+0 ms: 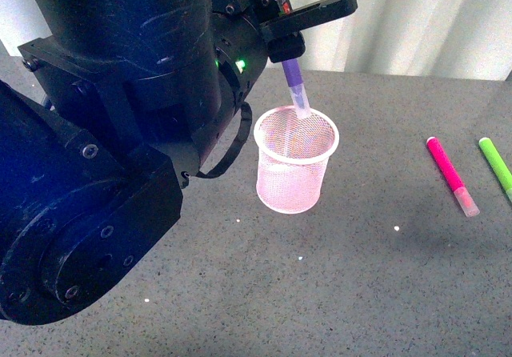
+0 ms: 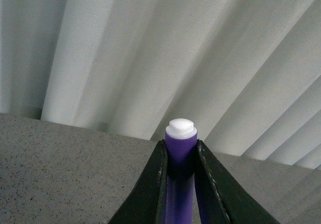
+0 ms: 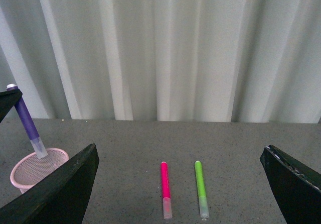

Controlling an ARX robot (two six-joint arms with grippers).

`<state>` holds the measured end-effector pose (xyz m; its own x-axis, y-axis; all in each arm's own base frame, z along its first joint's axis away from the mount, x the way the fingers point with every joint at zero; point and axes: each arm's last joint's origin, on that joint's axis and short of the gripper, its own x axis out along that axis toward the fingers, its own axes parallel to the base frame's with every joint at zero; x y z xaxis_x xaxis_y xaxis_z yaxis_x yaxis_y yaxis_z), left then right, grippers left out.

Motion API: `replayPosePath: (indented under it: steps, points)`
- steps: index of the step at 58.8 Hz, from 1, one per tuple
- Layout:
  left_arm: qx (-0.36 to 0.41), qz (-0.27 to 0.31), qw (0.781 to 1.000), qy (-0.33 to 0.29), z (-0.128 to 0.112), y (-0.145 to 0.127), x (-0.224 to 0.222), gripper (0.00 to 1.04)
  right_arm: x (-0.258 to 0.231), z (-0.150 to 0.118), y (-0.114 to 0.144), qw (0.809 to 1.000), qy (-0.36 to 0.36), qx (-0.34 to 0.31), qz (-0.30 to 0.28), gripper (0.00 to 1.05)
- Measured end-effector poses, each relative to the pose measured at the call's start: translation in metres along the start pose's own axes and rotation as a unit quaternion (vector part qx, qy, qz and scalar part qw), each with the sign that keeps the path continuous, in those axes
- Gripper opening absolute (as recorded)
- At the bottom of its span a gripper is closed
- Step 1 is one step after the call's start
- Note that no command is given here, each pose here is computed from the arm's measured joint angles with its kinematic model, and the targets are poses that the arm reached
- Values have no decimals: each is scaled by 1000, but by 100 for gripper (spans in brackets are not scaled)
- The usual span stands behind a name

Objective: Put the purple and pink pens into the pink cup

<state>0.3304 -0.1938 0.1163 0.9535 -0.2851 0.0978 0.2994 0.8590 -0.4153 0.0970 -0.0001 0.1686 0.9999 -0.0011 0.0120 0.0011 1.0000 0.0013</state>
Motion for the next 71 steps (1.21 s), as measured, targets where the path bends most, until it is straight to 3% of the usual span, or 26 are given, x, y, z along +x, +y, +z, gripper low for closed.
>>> replayPosePath:
  steps: [10, 15, 38, 41, 45, 52, 60, 71]
  points:
    - [0, 1, 1000, 1, -1, 1, 0, 13, 0, 0, 0, 1000, 0, 0, 0, 98]
    - [1, 2, 1000, 4, -3, 1, 0, 35, 0, 0, 0, 1000, 0, 0, 0, 98]
    - [2, 2, 1000, 6, -4, 2, 0, 101, 0, 0, 0, 1000, 0, 0, 0, 98]
    - [2, 3, 1000, 6, -4, 2, -1, 97, 0, 0, 0, 1000, 0, 0, 0, 98]
    - [15, 4, 1000, 18, -6, 11, -2, 99, 0, 0, 0, 1000, 0, 0, 0, 98]
    - [41, 21, 993, 107, -1, 35, 1, 98, 0, 0, 0, 1000, 0, 0, 0, 98]
    - [54, -9, 985, 166, 64, 45, 9, 98, 0, 0, 0, 1000, 0, 0, 0, 98]
    - [74, -37, 978, 194, 124, 65, -9, 98, 0, 0, 0, 1000, 0, 0, 0, 98]
